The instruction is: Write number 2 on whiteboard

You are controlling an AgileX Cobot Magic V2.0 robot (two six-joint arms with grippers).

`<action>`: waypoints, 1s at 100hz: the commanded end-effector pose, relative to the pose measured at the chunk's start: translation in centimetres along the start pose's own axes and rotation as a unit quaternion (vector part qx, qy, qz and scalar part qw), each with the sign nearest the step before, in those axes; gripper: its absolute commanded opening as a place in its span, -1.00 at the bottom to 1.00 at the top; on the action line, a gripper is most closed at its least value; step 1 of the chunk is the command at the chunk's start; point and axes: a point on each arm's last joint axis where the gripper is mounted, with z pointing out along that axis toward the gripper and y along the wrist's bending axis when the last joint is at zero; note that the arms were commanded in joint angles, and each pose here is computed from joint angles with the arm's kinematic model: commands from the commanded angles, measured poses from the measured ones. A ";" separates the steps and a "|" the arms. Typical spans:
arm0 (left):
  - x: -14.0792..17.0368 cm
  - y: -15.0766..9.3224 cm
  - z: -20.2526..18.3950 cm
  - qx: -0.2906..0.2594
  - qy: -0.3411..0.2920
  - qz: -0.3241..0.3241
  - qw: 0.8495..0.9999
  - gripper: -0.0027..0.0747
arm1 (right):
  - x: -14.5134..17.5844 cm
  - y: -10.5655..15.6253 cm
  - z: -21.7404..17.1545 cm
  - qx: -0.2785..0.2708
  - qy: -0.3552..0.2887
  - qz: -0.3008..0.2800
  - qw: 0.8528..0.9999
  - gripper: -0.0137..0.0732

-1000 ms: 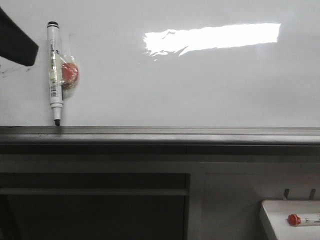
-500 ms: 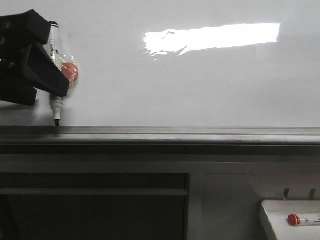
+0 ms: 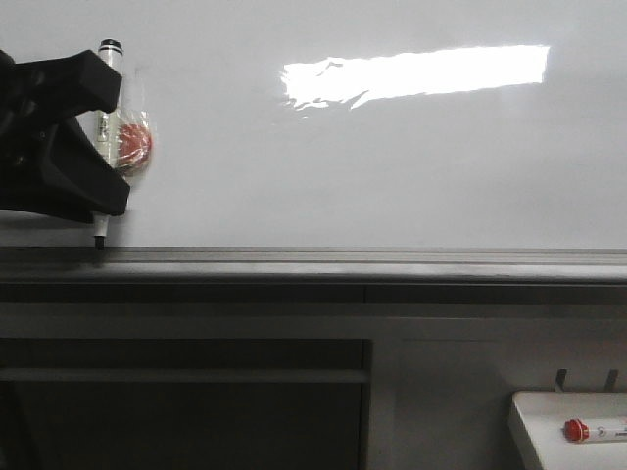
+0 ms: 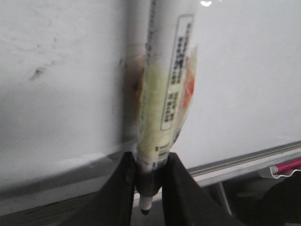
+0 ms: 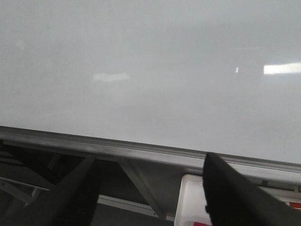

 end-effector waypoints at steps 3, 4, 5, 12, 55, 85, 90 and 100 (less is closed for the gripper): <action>-1.6 -1.0 -1.0 0.014 -0.044 0.001 0.999 -0.98 | -1.7 0.4 -0.3 -0.007 -0.043 0.003 0.999 0.29; -1.7 -1.1 -1.2 0.016 -0.046 0.002 0.999 -0.98 | -1.7 0.4 -0.3 -0.007 -0.043 0.003 0.999 0.28; -1.7 -1.2 -1.3 0.019 -0.046 0.003 0.999 -0.98 | -1.7 0.4 -0.3 -0.010 -0.042 0.002 0.999 0.28; -2.2 -2.4 -2.6 0.043 -0.056 0.042 0.997 -0.98 | -1.5 0.9 -0.4 -0.027 -0.023 -0.032 0.999 0.26; -2.3 -7.7 -10.1 0.103 0.053 0.493 0.862 -0.98 | -6.9 7.0 -3.0 -0.226 -0.099 -0.307 0.919 0.21; -1.6 -8.0 -10.4 0.098 0.076 0.597 0.793 -0.98 | -8.9 13.4 0.8 -0.330 -0.045 -0.337 0.880 0.21; -1.5 -8.1 -10.4 0.101 0.076 0.598 0.791 -0.98 | -9.1 14.2 1.6 -0.331 -0.052 -0.336 0.880 0.21; -1.4 -8.4 -10.5 0.106 0.074 0.602 0.788 -0.98 | -9.5 15.3 2.8 -0.329 -0.056 -0.334 0.881 0.21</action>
